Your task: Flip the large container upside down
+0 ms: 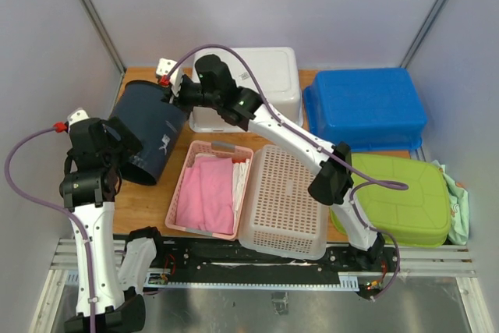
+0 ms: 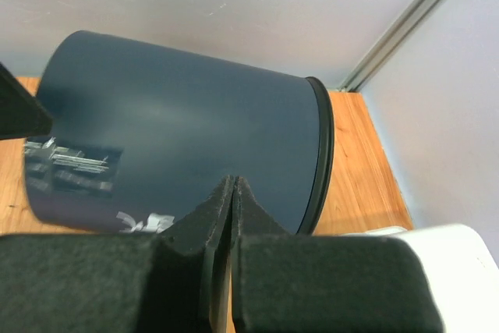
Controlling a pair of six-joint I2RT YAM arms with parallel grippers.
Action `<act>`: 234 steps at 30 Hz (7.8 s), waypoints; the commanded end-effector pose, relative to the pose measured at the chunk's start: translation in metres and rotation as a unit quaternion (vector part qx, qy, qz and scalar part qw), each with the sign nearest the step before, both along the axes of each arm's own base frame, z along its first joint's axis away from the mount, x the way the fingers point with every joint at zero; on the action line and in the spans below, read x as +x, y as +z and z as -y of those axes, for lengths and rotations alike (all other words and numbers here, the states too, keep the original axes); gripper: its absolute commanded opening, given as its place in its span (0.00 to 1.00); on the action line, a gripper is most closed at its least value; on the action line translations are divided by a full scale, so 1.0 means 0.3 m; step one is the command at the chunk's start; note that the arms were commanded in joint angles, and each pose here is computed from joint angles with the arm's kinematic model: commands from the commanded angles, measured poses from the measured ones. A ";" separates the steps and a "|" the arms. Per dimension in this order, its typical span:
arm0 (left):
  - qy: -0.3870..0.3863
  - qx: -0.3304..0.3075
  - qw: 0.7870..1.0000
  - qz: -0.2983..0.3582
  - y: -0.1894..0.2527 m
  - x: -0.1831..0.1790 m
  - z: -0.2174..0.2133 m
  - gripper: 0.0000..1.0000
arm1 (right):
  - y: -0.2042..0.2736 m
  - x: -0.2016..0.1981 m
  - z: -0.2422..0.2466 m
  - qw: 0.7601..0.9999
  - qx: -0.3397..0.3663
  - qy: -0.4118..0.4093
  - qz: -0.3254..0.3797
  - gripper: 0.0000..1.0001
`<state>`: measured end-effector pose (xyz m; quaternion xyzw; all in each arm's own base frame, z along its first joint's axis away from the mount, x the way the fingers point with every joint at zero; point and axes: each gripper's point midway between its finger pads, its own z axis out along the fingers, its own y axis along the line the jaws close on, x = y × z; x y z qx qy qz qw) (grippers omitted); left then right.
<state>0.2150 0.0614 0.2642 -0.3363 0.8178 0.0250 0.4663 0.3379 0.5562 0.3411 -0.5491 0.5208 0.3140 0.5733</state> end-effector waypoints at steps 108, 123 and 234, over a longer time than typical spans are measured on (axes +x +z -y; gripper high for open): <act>-0.139 -0.094 0.982 -0.090 -0.206 0.702 -0.154 0.99 | -0.315 0.467 0.035 0.935 0.212 0.028 -0.284 0.79; -0.135 -0.098 0.981 -0.098 -0.229 0.693 -0.144 0.99 | -0.335 0.127 0.018 0.903 0.134 0.226 -0.341 0.75; -0.436 -0.022 0.874 0.213 0.168 0.154 0.901 0.99 | -0.270 -0.348 2.009 0.506 0.003 -0.845 -0.172 0.80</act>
